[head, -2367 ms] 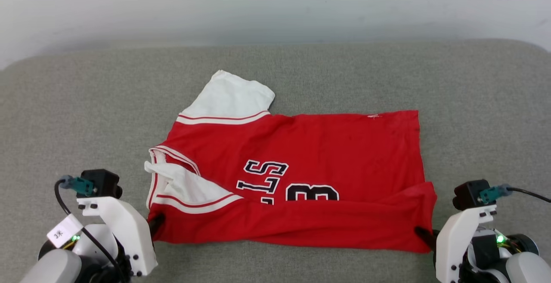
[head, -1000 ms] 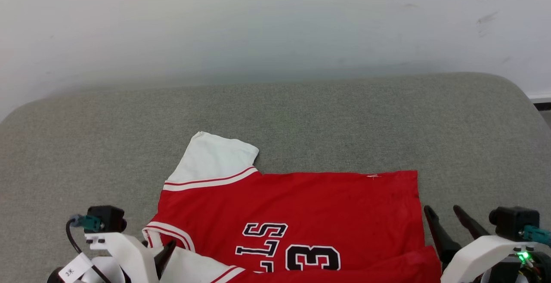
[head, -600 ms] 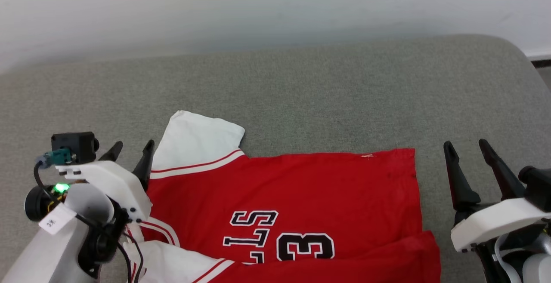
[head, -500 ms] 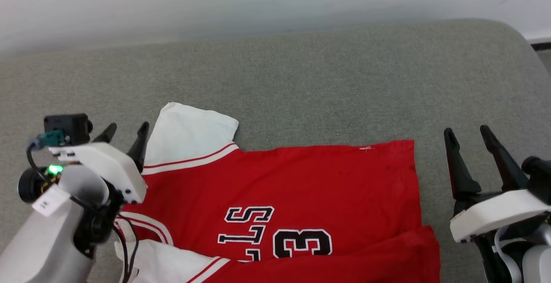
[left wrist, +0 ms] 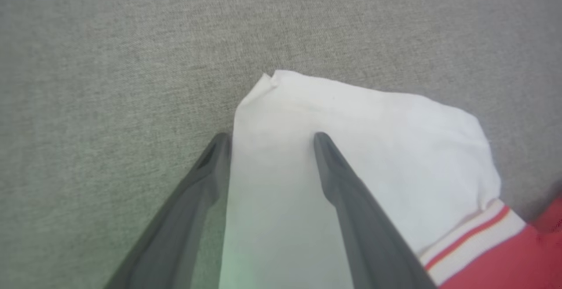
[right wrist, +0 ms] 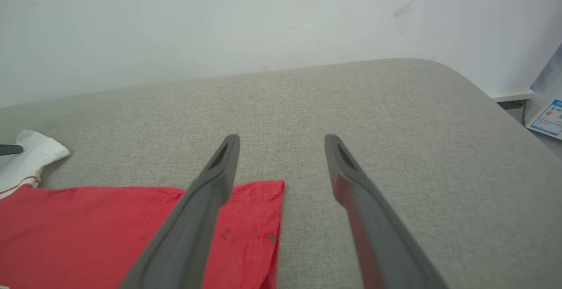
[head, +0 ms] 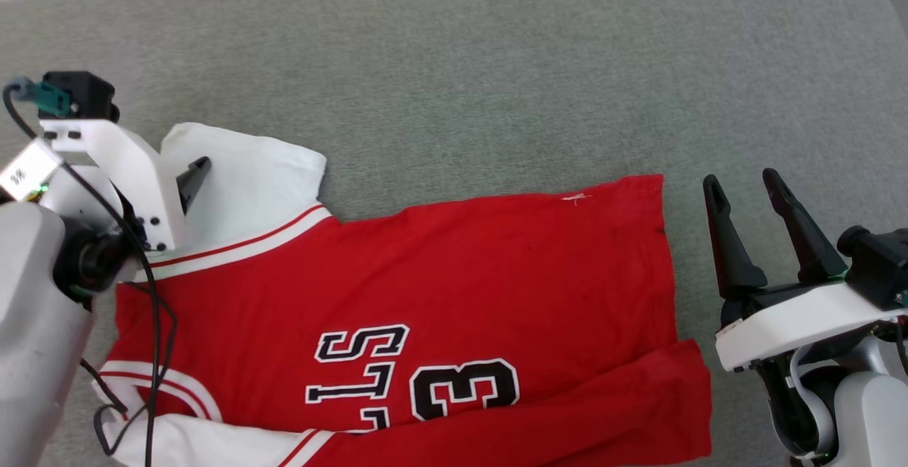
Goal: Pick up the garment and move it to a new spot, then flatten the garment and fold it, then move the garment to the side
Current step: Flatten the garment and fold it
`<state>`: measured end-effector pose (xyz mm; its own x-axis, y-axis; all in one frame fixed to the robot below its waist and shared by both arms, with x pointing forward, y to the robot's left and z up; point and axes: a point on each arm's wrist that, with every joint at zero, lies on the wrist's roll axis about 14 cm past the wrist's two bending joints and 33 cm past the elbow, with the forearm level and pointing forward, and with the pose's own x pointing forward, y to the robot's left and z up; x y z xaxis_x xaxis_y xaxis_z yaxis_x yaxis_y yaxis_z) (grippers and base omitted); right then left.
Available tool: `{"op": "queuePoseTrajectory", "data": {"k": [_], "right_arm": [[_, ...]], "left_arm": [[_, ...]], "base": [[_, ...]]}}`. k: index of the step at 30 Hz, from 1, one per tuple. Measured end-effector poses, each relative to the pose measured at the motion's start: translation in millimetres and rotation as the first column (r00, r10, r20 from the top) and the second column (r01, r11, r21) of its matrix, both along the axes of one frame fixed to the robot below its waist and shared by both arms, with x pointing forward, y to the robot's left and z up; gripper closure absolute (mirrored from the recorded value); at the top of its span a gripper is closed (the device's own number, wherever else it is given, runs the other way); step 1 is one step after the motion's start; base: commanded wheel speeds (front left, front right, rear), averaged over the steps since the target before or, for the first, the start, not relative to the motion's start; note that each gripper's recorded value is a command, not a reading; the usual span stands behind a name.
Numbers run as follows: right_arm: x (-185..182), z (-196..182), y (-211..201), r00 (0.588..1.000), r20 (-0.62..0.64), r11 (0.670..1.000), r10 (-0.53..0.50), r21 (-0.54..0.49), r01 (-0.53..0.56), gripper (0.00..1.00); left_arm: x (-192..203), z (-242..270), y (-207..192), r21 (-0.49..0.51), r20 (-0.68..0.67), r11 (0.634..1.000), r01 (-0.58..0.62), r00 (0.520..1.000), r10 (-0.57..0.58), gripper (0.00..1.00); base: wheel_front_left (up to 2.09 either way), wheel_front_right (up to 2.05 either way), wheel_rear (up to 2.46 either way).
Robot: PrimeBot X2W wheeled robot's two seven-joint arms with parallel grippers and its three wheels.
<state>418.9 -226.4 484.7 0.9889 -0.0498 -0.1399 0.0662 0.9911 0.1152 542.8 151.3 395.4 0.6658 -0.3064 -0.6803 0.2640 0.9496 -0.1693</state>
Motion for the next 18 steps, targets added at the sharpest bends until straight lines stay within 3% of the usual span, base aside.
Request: {"op": "queuePoseTrajectory", "data": {"k": [7,8,10,11,18], "right_arm": [[-6.9,-14.5,-15.4,0.998,-0.036,0.999,-0.050,0.015,0.051,0.00],[-7.9,-16.4,-17.0,0.998,-0.041,0.998,-0.056,0.017,0.056,0.00],[-9.2,-19.1,-19.4,0.997,-0.048,0.998,-0.065,0.024,0.066,0.00],[-9.8,-21.6,-20.1,0.996,-0.056,0.997,-0.067,0.031,0.069,0.00],[-7.9,-32.9,-24.8,0.991,-0.115,0.996,-0.070,0.042,0.075,0.00]], "left_arm": [[-5.0,-25.4,-9.5,0.053,-0.221,0.995,0.090,0.972,-0.077,0.00],[-7.8,-27.5,-10.6,0.053,-0.253,0.994,0.098,0.964,-0.081,0.17],[-8.1,-28.1,-12.6,0.057,-0.273,0.993,0.106,0.958,-0.087,0.88],[-8.0,-28.9,-13.3,0.057,-0.275,0.993,0.104,0.958,-0.085,1.00],[-6.3,-22.6,-17.4,0.053,-0.233,0.994,0.092,0.969,-0.077,1.00]], "base": [[0.00,0.00,0.00],[0.00,0.00,0.00],[0.00,0.00,0.00],[0.00,0.00,0.00],[0.00,0.00,0.00]]}}
